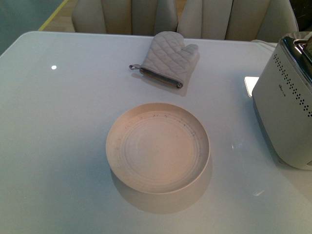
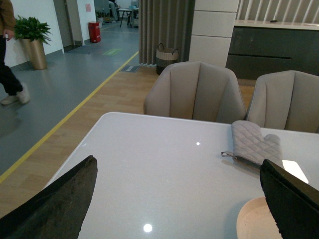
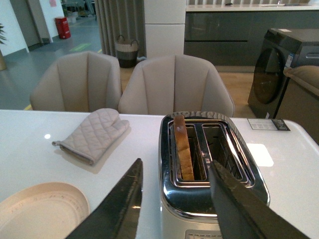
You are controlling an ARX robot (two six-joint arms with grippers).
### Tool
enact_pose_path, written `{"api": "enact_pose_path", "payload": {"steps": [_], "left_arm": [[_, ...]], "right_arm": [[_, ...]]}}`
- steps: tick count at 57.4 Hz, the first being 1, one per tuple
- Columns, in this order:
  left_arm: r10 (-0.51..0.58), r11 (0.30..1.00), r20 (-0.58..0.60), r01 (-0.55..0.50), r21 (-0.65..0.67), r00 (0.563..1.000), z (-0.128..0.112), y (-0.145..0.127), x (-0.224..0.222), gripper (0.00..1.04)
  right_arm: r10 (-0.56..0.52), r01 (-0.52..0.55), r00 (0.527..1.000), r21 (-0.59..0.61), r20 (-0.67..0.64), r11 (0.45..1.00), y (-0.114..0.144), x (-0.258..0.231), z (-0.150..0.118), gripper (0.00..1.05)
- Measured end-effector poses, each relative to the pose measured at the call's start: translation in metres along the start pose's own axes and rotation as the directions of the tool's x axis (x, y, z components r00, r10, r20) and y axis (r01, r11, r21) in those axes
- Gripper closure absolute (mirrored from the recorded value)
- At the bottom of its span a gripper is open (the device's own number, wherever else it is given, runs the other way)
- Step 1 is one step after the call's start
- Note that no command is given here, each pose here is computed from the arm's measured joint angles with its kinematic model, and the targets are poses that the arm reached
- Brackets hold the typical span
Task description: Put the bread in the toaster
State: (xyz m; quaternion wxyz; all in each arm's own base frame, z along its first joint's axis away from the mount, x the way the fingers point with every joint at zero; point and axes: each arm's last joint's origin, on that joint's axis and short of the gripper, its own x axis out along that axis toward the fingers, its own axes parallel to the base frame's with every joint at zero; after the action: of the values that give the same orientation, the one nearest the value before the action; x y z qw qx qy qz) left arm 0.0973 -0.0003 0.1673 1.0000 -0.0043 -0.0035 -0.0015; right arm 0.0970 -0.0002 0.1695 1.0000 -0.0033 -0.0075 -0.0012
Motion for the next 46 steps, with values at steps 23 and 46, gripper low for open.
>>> {"api": "enact_pose_path", "payload": {"steps": [23, 46], "left_arm": [[0.0, 1.0, 0.0, 0.0, 0.0, 1.0, 0.0, 0.0, 0.0, 0.07], [0.0, 1.0, 0.0, 0.0, 0.0, 1.0, 0.0, 0.0, 0.0, 0.07]], "right_arm": [[0.0, 0.0, 1.0, 0.001, 0.0, 1.0, 0.0, 0.0, 0.0, 0.09], [0.0, 0.0, 1.0, 0.001, 0.0, 1.0, 0.0, 0.0, 0.0, 0.09]]}}
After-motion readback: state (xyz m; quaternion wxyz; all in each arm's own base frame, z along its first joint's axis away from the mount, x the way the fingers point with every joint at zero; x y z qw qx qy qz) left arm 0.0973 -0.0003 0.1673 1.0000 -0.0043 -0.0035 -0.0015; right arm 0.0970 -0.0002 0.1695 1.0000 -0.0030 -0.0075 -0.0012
